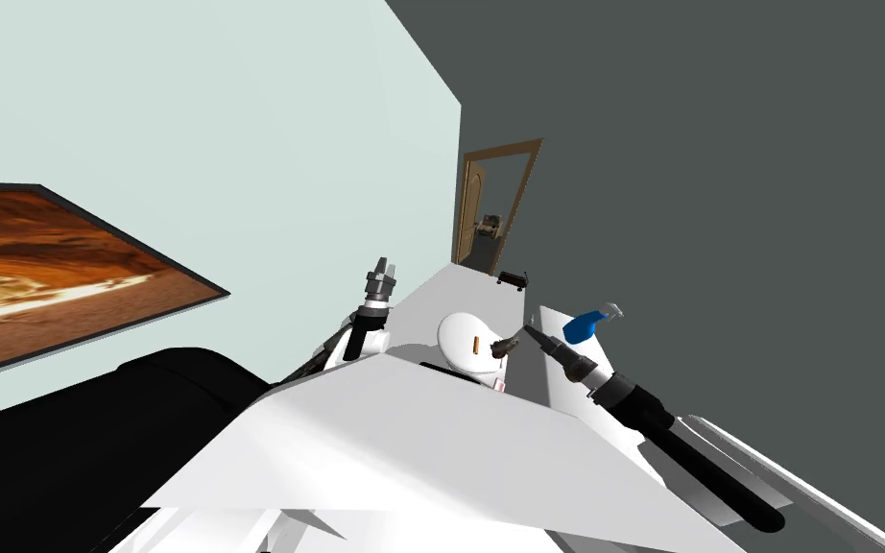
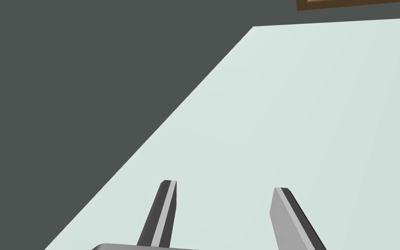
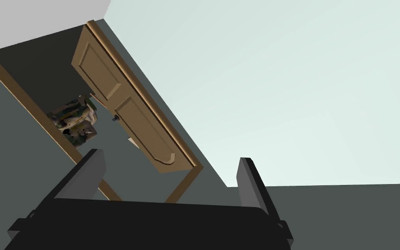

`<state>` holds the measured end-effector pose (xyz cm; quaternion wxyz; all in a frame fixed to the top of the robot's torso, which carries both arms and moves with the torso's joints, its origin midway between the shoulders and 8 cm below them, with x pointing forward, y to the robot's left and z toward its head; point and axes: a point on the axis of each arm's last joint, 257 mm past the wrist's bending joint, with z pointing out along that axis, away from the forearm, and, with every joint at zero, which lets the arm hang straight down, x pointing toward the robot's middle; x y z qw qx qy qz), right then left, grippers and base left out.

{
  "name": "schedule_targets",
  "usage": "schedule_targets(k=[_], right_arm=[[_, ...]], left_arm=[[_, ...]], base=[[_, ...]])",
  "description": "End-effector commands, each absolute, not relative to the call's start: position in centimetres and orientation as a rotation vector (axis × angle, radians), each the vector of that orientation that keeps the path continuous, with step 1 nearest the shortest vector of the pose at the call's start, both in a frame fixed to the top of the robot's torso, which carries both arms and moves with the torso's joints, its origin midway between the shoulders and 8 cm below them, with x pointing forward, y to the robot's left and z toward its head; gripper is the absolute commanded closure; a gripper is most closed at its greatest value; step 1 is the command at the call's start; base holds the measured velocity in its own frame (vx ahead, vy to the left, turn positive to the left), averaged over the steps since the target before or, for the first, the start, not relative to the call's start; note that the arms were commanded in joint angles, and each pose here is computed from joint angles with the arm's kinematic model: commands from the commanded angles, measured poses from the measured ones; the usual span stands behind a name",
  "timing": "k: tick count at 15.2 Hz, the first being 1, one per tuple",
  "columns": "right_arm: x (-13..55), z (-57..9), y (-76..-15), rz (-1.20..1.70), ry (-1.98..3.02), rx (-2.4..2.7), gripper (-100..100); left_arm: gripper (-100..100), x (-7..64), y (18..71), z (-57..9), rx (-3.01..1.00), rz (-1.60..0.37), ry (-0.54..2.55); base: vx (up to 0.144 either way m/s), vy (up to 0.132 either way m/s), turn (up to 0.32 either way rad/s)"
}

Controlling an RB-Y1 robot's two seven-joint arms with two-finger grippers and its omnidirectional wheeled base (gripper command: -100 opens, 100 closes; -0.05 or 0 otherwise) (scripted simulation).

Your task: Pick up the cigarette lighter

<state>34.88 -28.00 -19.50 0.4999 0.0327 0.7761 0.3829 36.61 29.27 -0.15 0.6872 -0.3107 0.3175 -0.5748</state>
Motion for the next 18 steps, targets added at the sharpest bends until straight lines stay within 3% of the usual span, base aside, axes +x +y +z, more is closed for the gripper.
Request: schedule_targets(k=[1,18], right_arm=[[34.6,-19.9,-28.5,0.905,1.91,0.05,-100],[32.7,-24.8,-35.4,0.634,2.232,-0.192,-100]], left_arm=[[0,36.6,29.3,-0.1,-0.696,-1.287,0.711],[0,36.6,29.3,-0.1,-0.696,-1.287,0.711]], base=[[0.014,0.005,0.014],[0.003,-0.002,0.017]])
